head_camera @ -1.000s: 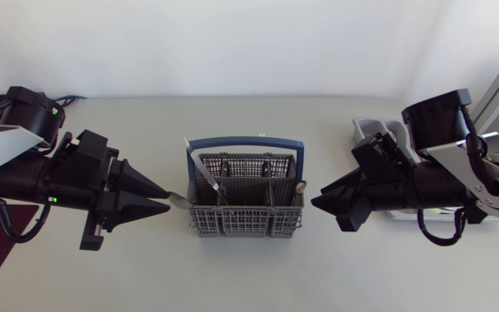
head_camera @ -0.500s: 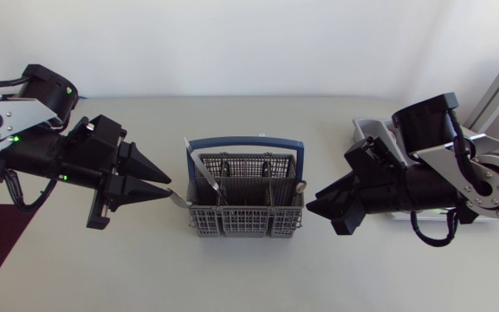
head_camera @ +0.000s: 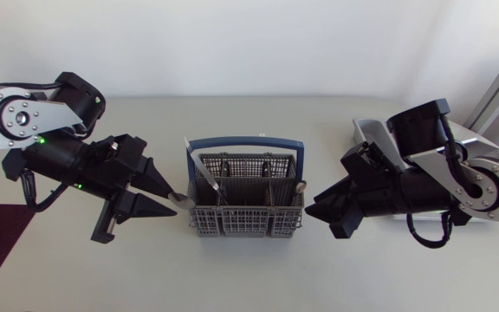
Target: Sort the cutlery from the basket into the organizer compartments.
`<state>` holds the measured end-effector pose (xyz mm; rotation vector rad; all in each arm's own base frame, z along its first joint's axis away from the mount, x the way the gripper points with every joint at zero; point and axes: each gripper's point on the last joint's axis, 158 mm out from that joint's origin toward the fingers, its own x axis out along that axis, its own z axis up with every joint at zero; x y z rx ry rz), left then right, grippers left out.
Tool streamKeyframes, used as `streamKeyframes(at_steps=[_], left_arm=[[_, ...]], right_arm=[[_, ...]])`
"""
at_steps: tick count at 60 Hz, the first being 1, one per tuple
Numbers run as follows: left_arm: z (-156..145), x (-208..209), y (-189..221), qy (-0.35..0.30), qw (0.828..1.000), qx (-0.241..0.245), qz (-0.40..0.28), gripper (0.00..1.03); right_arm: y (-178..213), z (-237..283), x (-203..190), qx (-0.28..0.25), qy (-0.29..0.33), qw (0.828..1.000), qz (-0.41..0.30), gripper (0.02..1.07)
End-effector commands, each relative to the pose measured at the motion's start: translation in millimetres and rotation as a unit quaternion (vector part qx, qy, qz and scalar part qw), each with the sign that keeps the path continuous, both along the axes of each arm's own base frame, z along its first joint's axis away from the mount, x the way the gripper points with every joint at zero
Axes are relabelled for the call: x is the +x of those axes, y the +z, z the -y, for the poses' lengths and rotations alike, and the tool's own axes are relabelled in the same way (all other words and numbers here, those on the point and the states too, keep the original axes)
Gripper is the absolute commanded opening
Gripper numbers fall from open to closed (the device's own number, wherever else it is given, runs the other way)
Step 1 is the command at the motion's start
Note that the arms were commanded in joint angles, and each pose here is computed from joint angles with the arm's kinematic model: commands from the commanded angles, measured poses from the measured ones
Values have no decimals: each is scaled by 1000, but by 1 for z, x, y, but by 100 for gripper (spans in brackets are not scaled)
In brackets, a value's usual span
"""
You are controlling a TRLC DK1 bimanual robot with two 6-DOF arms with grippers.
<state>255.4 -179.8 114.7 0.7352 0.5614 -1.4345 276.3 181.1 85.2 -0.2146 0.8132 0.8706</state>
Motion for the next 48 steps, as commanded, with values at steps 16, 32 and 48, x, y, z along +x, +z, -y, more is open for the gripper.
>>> streamKeyframes(at_steps=[16, 32, 48], left_arm=[[14, 2, -4, -35, 999, 14, 1, 24], [17, 9, -3, -37, 999, 25, -10, 13], [18, 12, 0, -36, 998, 35, -25, 3]], right_arm=[[-19, 0, -7, -4, 8, 1000, -16, 52], [-22, 1, -8, -5, 9, 1000, -17, 52], [-23, 2, -7, -5, 9, 1000, -17, 52]])
